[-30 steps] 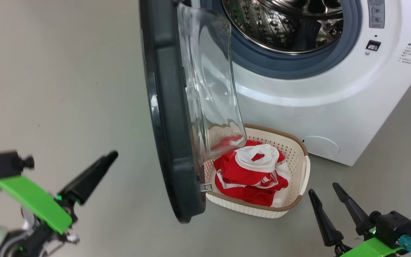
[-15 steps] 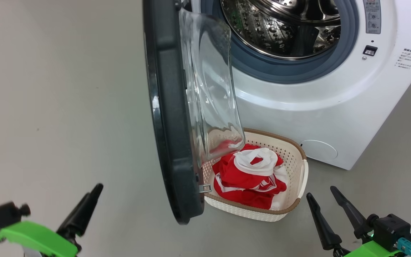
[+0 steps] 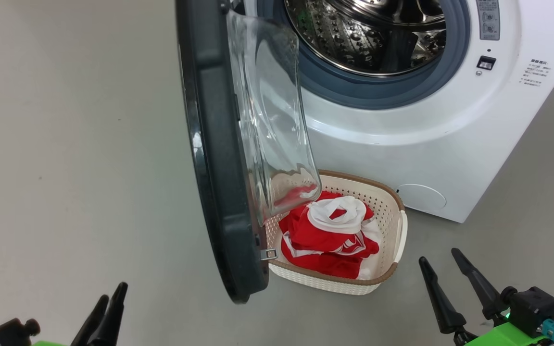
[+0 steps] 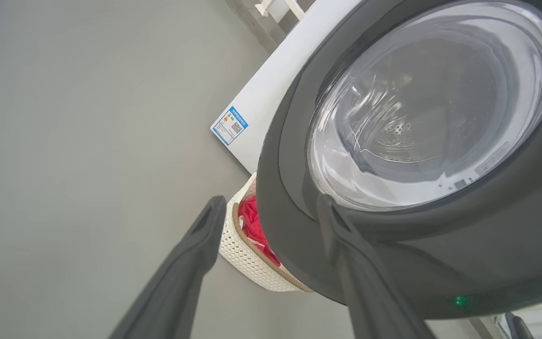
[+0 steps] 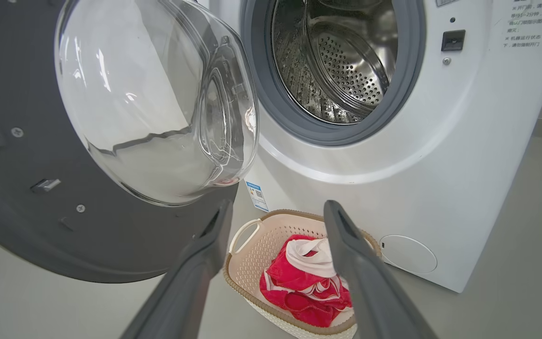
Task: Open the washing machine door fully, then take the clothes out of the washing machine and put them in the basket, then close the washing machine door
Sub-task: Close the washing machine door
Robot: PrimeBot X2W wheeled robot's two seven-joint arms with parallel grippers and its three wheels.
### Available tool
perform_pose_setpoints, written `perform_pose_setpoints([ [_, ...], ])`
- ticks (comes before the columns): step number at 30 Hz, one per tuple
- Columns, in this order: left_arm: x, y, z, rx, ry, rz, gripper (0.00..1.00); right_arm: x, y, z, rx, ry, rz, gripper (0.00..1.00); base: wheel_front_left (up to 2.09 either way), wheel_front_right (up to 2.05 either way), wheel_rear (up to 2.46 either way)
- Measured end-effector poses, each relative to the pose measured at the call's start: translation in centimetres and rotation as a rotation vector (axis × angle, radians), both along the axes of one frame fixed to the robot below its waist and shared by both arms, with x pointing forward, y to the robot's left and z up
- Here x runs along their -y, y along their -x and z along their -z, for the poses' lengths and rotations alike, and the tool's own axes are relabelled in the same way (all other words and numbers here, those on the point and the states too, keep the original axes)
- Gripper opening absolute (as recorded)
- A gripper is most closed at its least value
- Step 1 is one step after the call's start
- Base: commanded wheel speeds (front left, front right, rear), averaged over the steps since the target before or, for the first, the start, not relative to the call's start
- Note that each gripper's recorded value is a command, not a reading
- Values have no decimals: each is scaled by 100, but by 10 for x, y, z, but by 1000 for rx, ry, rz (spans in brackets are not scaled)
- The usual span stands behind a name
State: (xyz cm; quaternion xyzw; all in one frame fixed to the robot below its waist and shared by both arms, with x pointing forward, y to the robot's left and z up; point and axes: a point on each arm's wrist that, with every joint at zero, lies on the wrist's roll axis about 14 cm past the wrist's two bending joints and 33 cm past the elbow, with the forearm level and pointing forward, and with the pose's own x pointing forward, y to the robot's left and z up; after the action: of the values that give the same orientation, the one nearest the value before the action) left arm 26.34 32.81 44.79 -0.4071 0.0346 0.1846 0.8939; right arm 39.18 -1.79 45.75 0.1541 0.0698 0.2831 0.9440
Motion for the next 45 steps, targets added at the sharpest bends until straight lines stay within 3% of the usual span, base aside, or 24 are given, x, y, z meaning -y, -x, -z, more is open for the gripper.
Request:
perform_pose_setpoints([
  [6, -3, -4, 1, -23, -134, 7, 100, 9, -4, -2, 6, -1, 28, 100, 0, 0, 0],
  [14, -13, 5, -6, -20, -293, -78, 100, 21, -8, -8, 26, -1, 66, 100, 0, 0, 0],
  [25, -8, 0, -43, -13, -612, -98, 100, 28, -12, -10, 34, -4, 89, 100, 0, 0, 0],
  [32, -8, 5, -47, -25, -661, -121, 100, 30, -13, -12, 39, -4, 95, 100, 0, 0, 0],
  [45, -4, 12, -30, -84, -657, -106, 100, 29, -12, -12, 38, -3, 92, 100, 0, 0, 0],
])
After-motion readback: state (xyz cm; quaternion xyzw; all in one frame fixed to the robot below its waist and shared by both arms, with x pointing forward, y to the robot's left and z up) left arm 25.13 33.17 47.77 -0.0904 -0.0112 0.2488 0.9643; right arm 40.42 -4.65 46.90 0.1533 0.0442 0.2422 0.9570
